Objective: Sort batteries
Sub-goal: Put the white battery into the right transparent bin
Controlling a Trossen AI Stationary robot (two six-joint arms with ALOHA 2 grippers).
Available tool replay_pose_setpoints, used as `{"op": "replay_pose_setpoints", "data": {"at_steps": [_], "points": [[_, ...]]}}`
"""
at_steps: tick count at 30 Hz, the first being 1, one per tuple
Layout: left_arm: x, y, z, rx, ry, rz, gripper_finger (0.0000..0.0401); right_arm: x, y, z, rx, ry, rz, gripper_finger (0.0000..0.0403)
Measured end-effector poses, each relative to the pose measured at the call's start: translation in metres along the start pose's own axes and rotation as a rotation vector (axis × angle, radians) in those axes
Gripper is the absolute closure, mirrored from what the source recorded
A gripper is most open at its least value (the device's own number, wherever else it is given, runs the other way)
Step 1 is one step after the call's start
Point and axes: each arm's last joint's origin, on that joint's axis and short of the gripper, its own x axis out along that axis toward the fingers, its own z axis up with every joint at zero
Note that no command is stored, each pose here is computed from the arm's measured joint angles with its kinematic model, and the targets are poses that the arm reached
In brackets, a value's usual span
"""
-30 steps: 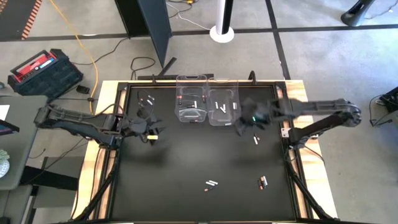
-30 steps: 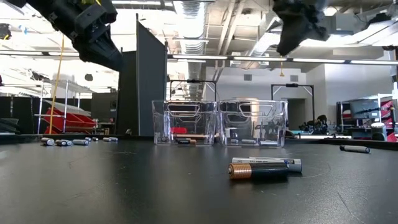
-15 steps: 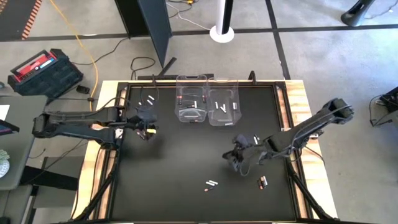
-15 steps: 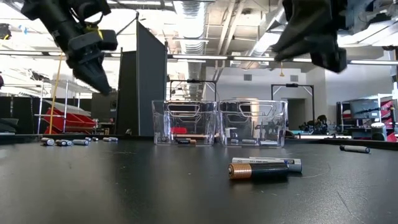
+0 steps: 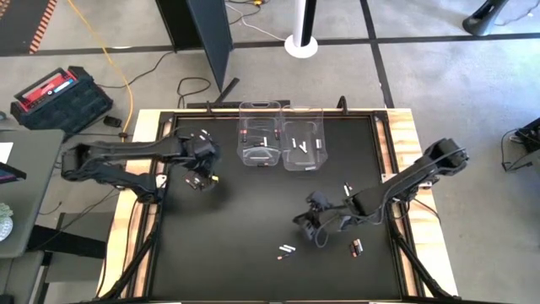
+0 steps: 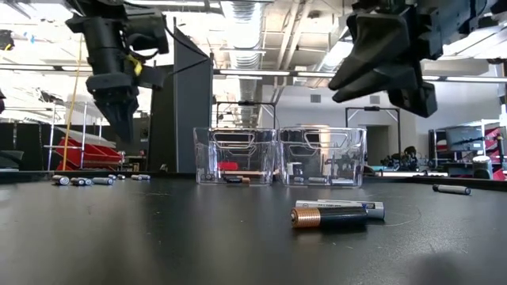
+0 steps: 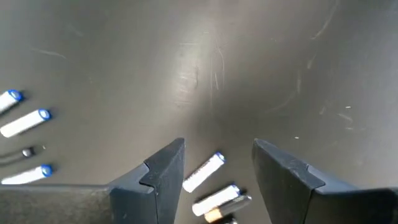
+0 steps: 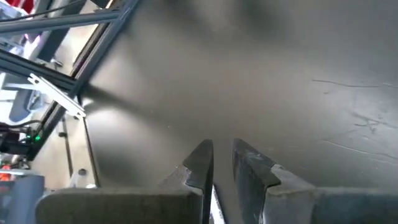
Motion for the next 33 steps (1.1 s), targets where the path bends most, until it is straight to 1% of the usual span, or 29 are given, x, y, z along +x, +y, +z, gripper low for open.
{"op": "replay_pose_setpoints", "data": {"at_steps": [4,11,16,20,27,30,33], "points": [[0.006,0.003,0.003,0.088,0.056,0.005,0.0221,0.001,0.002,-0.002,0.004,-0.003,0.018,0.0326],[0.019,0.013,0.007,0.220,0.215,-0.003,0.0221,0.001,0.003,-0.001,0.005,-0.006,0.025,0.0326],[0.033,0.017,0.013,0.278,0.341,-0.028,0.0221,0.001,0.003,-0.001,0.005,-0.006,0.025,0.0326],[0.044,0.016,0.015,0.344,0.437,-0.071,0.0221,0.001,0.003,-0.001,0.005,-0.006,0.025,0.0326],[0.064,0.014,0.014,0.388,0.521,-0.104,0.0221,0.001,0.003,-0.001,0.005,-0.005,0.025,0.0326],[0.067,0.013,0.015,0.392,0.527,-0.111,0.0221,0.001,0.003,-0.001,0.005,-0.005,0.025,0.0326],[0.068,0.013,0.017,0.392,0.504,-0.113,0.0221,0.001,0.002,0.000,0.006,-0.006,0.024,0.0326]]}}
